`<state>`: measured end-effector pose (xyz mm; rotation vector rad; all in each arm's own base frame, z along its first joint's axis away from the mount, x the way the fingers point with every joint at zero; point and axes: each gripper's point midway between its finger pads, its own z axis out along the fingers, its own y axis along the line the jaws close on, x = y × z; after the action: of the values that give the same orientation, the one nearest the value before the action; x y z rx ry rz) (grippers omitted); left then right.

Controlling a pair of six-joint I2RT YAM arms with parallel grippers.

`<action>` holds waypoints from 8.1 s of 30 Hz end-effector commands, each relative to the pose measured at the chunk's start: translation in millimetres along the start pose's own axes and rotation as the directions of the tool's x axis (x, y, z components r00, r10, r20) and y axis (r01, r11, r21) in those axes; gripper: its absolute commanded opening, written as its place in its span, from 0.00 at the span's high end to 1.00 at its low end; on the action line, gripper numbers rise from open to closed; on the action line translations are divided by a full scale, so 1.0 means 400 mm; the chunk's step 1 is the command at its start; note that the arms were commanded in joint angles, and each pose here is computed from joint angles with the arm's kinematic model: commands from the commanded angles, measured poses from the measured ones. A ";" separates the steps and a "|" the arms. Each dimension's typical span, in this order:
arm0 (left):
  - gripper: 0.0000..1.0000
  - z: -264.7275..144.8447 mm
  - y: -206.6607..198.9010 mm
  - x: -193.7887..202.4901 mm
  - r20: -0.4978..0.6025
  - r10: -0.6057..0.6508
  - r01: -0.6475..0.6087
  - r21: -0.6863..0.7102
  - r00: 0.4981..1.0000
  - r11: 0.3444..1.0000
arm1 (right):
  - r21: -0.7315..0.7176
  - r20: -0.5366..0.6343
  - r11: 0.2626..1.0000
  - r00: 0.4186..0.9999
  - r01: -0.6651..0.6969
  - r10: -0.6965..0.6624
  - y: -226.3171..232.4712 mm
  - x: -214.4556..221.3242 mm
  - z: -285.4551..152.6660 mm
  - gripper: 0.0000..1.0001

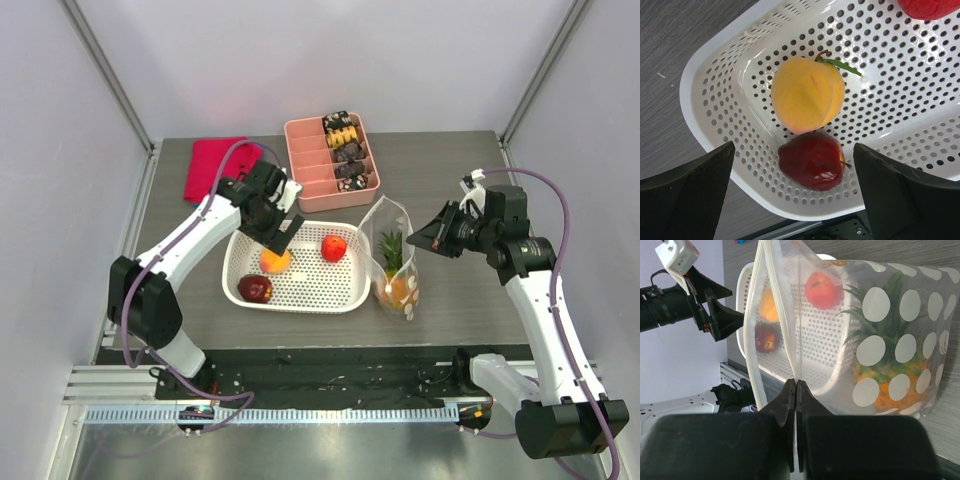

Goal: Place the food in the zip-top bag and seal the zipper
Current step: Pick up the fake fruit from the bin, then place the fake fruit in the zipper food storage bag, then pick up the fake fruit from the bin, then place the fake fruit in the zipper food storage bag, then pick up the fake fruit from the bin.

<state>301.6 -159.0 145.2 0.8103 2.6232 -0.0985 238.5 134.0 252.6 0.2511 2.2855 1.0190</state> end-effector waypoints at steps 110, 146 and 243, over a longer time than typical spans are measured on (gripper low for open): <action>0.03 0.070 -0.020 0.233 -0.151 0.494 -0.457 0.224 0.856 0.861 | 0.001 -0.003 1.000 1.000 0.027 -0.027 0.013 -0.038 0.007 0.99; 0.36 -0.449 -0.538 -0.436 0.637 -0.054 -0.413 0.559 0.769 0.719 | 0.017 0.003 0.999 0.999 0.041 -0.041 0.005 -0.042 0.006 0.99; 0.50 0.108 -0.366 -0.266 0.323 -0.186 0.067 0.346 0.928 0.936 | 0.081 -0.014 0.990 0.993 0.117 -0.117 -0.034 -0.026 -0.016 0.99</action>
<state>323.6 -341.7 71.5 0.6052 2.4796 -0.5761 242.6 116.4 247.5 0.1821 2.3371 0.8701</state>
